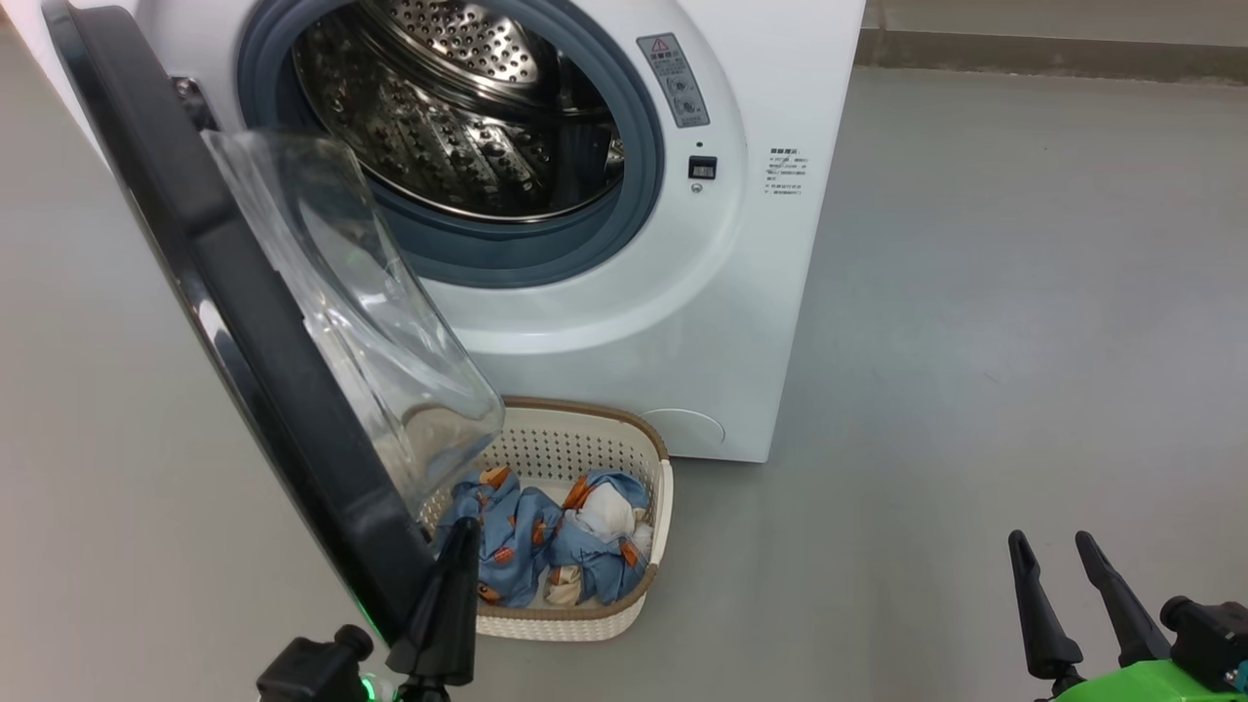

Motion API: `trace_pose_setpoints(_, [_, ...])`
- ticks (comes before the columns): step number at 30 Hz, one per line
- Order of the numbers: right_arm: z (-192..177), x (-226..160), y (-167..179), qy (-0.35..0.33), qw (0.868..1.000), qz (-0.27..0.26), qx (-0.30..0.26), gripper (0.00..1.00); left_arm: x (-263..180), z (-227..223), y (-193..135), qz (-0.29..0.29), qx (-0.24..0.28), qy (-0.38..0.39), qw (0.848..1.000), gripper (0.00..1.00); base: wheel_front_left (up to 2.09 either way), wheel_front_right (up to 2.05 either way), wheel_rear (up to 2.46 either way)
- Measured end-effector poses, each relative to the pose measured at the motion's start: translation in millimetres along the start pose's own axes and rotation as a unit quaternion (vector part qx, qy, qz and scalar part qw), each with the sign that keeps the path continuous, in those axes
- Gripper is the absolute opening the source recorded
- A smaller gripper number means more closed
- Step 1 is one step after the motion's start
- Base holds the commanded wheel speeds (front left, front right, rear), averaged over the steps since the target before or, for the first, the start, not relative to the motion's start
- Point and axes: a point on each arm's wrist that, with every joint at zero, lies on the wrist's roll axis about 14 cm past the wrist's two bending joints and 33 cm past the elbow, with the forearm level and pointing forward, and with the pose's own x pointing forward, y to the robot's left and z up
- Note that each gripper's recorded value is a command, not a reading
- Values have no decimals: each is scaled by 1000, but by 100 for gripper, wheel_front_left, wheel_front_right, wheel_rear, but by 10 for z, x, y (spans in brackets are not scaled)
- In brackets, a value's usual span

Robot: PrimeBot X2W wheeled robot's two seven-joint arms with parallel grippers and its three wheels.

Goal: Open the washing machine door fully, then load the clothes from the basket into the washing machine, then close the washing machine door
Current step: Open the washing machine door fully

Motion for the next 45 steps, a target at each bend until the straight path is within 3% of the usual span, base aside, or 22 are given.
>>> trace_pose_setpoints(19, [15, 169, 161, 0, 1000, 28, -10, 100, -143, 105, 307, 55, -3, -18, 998, 0, 0, 0, 0])
trace_pose_setpoints(36, [-101, 452, 716, 19, 994, 111, -14, 100, -717, 385, 1104, 195, 27, -56, 979, 0, 0, 0, 0])
trace_pose_setpoints(45, [-197, 520, 808, 32, 992, 124, -11, 100, -815, 569, 1593, 250, 63, -58, 965, 0, 0, 0, 0])
